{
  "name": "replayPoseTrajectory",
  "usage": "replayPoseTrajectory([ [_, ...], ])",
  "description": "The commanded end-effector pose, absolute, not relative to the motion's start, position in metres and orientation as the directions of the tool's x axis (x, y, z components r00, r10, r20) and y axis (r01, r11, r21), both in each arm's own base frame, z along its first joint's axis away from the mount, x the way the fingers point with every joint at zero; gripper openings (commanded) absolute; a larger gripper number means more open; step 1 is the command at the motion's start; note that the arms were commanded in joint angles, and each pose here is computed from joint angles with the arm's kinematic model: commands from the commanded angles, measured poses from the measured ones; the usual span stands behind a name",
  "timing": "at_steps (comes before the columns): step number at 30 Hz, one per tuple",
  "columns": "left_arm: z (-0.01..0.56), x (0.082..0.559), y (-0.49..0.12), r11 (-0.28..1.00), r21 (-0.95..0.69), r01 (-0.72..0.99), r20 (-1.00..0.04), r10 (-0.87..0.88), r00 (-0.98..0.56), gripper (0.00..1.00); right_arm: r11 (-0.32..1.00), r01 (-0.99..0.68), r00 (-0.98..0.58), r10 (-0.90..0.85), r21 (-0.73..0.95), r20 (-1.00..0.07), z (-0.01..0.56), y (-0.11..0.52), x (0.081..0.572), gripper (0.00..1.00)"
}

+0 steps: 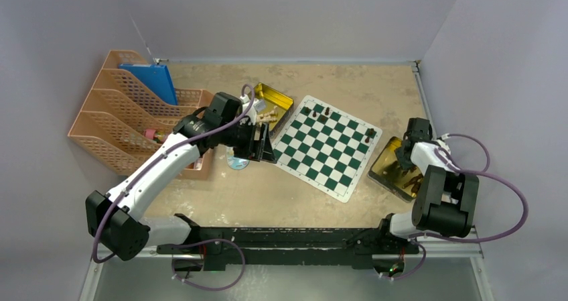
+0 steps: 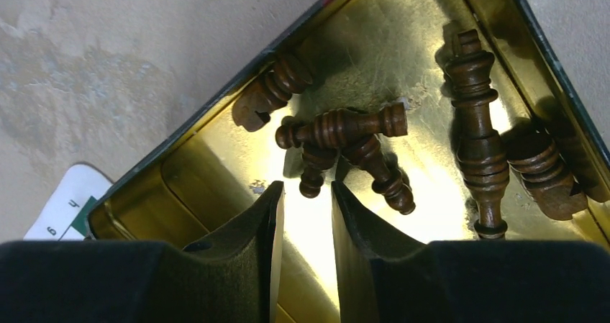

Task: Set up the chess pieces on the board
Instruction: Pick up the chess piece from the storage box.

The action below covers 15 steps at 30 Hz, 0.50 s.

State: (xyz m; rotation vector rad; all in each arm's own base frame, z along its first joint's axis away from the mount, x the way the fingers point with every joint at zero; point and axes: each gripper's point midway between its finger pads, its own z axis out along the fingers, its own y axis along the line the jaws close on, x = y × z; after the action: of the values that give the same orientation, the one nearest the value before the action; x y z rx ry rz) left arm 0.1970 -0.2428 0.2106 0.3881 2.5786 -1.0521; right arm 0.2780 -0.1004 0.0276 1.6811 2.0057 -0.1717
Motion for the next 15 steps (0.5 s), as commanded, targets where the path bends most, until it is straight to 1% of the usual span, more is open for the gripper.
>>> replayPoseTrajectory([
  [1, 0.233, 0.206, -0.248, 0.661, -0.623, 0.418, -0.459, 0.123, -0.88, 0.68, 0.187, 0.957, -0.066, 0.882, 0.219, -0.467, 0.022, -0.105, 0.274, 0.31],
  [5, 0.236, 0.208, -0.249, 0.661, -0.621, 0.42, -0.464, 0.121, -0.877, 0.67, 0.192, 0.959, -0.075, 0.882, 0.208, -0.466, 0.019, -0.105, 0.273, 0.29],
  [11, 0.236, 0.208, -0.246, 0.667, -0.611, 0.425, -0.471, 0.124, -0.873, 0.66, 0.23, 0.948, -0.096, 0.865, 0.219, -0.492, 0.027, -0.108, 0.276, 0.19],
  [15, 0.239, 0.207, -0.246, 0.666, -0.612, 0.427, -0.475, 0.123, -0.871, 0.65, 0.247, 0.946, -0.112, 0.858, 0.211, -0.502, 0.028, -0.108, 0.274, 0.16],
])
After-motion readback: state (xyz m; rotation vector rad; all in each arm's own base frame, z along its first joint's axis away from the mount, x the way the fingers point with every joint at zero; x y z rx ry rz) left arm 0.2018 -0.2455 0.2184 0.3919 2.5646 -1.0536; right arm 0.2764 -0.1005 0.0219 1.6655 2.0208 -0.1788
